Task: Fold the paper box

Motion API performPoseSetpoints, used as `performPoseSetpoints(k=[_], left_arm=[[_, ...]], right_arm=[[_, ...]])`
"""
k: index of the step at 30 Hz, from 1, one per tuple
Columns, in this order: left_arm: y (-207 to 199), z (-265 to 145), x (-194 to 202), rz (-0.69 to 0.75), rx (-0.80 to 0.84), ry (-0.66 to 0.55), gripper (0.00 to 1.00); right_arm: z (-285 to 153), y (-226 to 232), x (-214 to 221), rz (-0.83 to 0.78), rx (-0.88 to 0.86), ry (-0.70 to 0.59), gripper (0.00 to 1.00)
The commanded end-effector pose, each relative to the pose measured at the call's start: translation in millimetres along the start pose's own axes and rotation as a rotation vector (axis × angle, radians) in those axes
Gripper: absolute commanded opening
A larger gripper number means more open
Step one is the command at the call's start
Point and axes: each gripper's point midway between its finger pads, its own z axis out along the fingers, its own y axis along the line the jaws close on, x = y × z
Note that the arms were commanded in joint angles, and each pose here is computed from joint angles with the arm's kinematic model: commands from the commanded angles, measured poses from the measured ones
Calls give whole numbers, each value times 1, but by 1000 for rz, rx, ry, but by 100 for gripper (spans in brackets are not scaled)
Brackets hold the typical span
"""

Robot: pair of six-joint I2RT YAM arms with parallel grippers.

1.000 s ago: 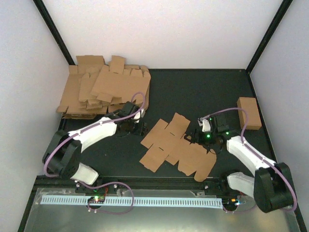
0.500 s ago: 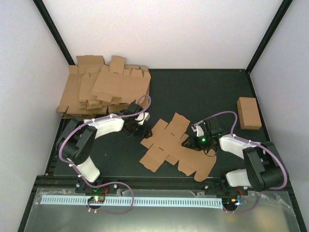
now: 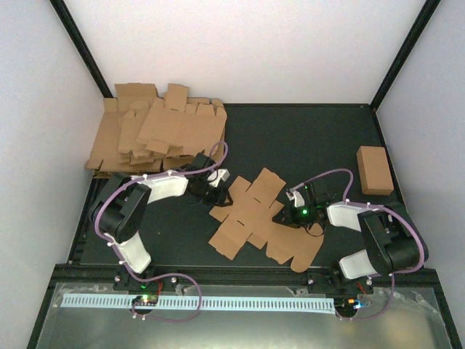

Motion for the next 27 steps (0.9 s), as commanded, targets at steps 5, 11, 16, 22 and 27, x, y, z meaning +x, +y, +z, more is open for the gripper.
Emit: performPoseSetpoints(k=[5,11,16,22,27], left_arm=[[-20,-13,-8,36,87,-31,27],[-24,-23,-6,53,96,-86,6],[-25,-32,-7,72,87,-140,2],[-25,-39,-3,101,89,-191,2],[-27,-47,1,137,105,-268,2]], right_arm=[[0,-8,-4,-31,62,-14,20],[-4,-2,-11,-57,49,-42,21],[-14,16,-24,-125,24,-83,27],[-36,39,-45,-243,27,-207,32],[-58,53,-62,-324,52,-354,42]])
